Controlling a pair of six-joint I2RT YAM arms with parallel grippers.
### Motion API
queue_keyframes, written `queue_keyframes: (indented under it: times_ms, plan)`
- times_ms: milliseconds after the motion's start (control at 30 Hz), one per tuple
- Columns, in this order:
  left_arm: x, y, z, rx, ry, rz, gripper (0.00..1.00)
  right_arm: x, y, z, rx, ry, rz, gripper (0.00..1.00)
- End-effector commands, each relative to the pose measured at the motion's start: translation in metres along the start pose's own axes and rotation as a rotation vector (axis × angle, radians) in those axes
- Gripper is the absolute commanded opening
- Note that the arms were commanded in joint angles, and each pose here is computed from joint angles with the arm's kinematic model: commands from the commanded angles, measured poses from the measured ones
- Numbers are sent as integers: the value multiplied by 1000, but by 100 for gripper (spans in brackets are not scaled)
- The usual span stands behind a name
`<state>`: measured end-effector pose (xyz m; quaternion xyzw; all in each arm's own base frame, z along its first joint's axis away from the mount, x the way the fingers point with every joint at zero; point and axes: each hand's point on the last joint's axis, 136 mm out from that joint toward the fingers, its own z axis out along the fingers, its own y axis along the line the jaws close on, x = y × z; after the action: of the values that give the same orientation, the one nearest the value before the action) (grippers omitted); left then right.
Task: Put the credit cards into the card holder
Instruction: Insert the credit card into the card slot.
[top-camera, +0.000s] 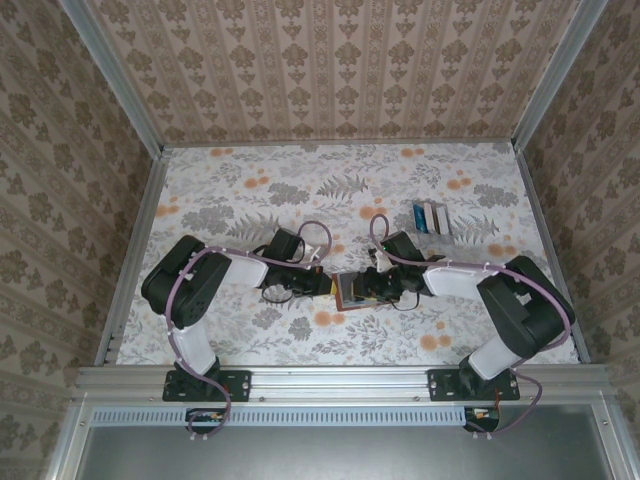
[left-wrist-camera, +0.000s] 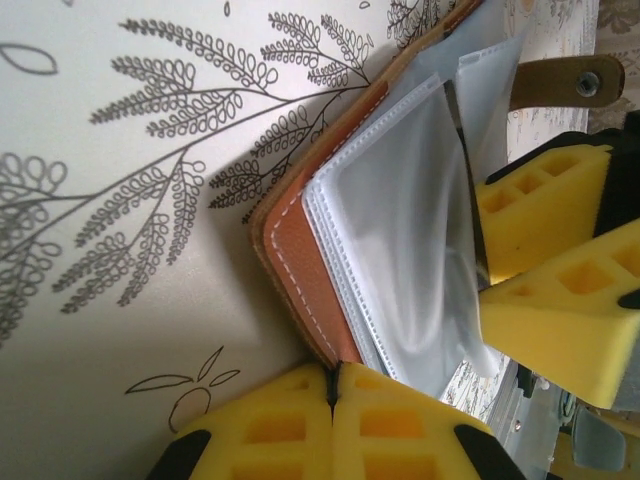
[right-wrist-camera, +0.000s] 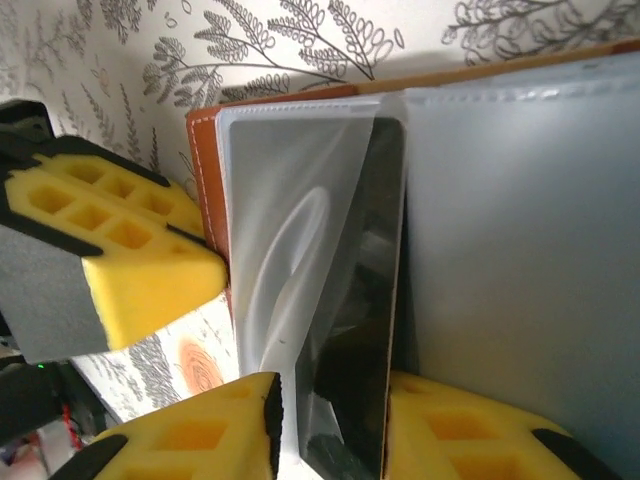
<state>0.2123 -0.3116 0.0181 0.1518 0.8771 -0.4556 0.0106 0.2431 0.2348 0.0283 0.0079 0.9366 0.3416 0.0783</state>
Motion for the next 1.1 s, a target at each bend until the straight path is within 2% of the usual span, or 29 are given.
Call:
queue_keyframes:
  times_ms: [0, 67, 300, 467, 767, 933, 1067]
  plan:
    - [45, 74, 7, -274, 99, -122, 0, 14, -26, -13, 152, 20, -10, 37]
    - [44, 73, 6, -267, 89, -120, 0, 11, -26, -16, 165, 9, -15, 39]
    - [45, 72, 7, -262, 86, -115, 0, 6, -27, -6, 173, 17, -10, 38]
    - [46, 73, 8, -260, 92, -120, 0, -1, -14, 3, 109, 18, -20, 25]
    - [45, 71, 9, -256, 96, -107, 0, 10, 4, 12, 70, 111, -127, 20]
    - [47, 70, 9, -261, 127, -90, 0, 14, 14, 12, 35, 152, -187, 22]
    - [47, 70, 8, -271, 147, -81, 0, 12, 18, 7, 39, 137, -213, 31]
